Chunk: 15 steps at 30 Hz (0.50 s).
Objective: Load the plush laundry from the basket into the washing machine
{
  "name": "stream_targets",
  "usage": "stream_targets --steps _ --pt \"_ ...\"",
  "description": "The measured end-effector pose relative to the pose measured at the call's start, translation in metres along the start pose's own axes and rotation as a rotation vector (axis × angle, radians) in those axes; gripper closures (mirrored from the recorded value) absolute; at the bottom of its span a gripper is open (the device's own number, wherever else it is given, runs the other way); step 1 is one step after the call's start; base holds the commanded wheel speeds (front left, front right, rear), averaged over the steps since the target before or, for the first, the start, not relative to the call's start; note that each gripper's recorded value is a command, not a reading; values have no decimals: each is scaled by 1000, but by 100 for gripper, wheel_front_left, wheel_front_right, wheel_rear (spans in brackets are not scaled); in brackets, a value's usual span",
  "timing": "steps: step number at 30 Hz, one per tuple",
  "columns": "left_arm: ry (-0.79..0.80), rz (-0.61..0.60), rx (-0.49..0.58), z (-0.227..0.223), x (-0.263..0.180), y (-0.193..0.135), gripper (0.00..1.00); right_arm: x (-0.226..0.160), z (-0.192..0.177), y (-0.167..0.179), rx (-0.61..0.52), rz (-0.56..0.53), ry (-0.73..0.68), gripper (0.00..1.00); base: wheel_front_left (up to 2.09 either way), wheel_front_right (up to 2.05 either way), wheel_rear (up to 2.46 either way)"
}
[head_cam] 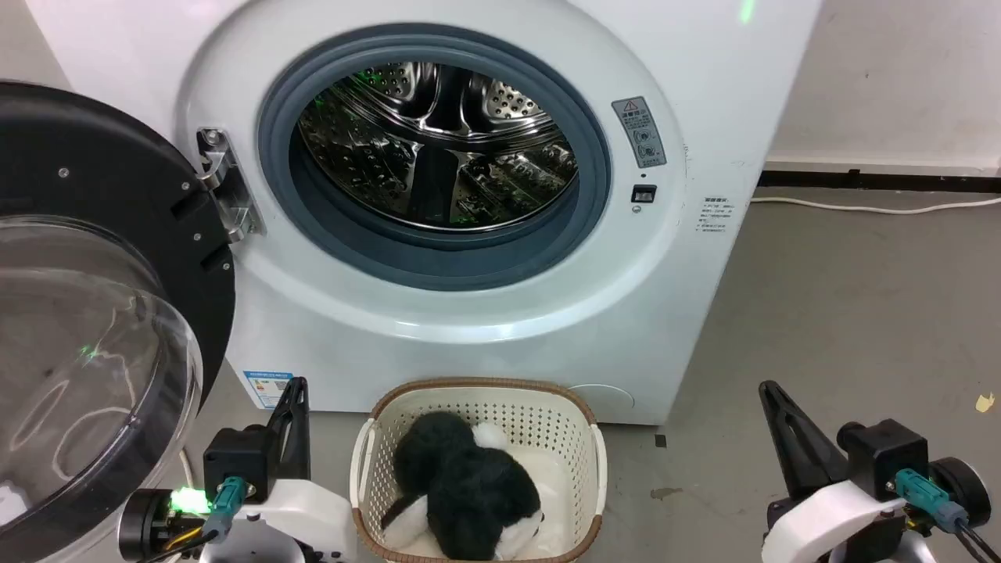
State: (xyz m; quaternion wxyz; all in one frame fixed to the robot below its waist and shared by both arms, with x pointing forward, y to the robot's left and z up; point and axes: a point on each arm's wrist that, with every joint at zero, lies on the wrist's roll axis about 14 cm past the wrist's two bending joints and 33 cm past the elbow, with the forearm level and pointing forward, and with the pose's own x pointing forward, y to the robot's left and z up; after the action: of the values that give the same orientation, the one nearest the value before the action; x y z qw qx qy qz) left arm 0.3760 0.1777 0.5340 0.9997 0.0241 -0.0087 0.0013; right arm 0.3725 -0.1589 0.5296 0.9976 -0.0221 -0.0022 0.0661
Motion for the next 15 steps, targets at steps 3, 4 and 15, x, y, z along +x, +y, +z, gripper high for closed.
stream_targets --steps 3,4,15 --pt "0 0 0 0 0 0 100 0 0 0 0 0 0 100 0 0 0" --pt "0 0 0 0 0 0 100 0 0 0 0 0 0 100 0 0 0" --pt "0 0 0 0 0 0 100 0 0 0 0 0 0 100 0 0 0"
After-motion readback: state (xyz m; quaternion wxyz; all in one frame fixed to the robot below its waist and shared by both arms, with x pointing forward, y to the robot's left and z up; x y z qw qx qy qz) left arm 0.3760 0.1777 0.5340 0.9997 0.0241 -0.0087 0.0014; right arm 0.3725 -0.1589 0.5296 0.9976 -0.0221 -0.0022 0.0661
